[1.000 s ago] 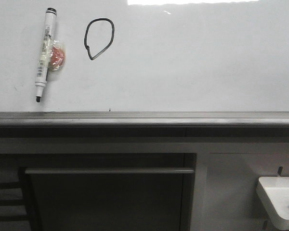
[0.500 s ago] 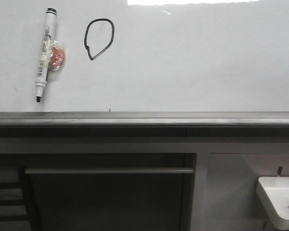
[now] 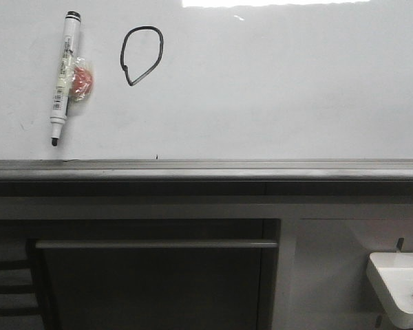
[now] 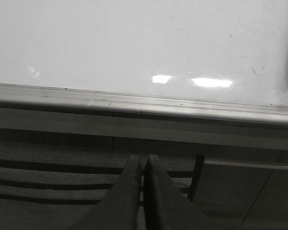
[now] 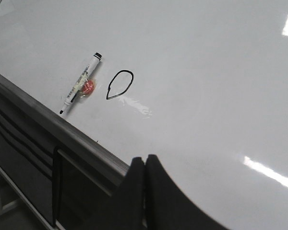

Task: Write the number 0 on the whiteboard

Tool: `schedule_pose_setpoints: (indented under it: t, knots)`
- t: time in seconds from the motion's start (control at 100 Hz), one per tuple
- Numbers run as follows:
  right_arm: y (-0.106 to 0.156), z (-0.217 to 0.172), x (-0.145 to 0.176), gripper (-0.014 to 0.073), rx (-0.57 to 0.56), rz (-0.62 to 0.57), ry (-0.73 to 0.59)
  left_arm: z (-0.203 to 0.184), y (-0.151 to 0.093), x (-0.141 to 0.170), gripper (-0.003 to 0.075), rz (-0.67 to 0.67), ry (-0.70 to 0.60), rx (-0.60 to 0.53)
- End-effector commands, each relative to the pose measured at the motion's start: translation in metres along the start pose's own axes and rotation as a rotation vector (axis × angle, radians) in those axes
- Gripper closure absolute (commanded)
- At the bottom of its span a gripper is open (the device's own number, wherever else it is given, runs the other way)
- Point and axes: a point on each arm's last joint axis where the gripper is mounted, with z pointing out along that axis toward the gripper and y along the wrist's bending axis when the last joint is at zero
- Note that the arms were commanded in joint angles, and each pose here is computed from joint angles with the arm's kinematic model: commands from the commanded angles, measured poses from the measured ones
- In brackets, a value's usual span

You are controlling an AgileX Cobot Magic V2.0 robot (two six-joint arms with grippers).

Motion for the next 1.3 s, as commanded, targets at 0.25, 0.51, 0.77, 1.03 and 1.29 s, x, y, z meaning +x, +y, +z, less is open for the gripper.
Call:
schedule_pose_setpoints:
  t: [0.25,0.51,0.77,1.03,1.29]
  knots:
    - [-0.005,-0.001,-0.014,0.0651,0.042,-0.008,-0.093,-0.001,0.000,-0.002,0.0741,-0.016,-0.067,0.008]
    - [-0.005,-0.001,-0.014,0.0650,0.042,-0.008,-0.093,-0.001,0.000,-0.002,0.0741,-0.016,-0.067,0.008]
    - [-0.006,-0.002,-0.018,0.0651,0.057,0.000,-0.136,-0.001,0.000,-0.002,0.0741,-0.016,-0.067,0.008]
    - [-0.015,-0.003,-0.018,0.0651,0.211,0.084,-0.123,-0.001,0.000,-0.002,0.0741,-0.016,-0.067,0.008]
    - [-0.030,-0.007,-0.013,0.0651,0.487,0.144,-0.086,-0.001,0.000,-0.002,0.0741,-0.016,-0.067,0.008]
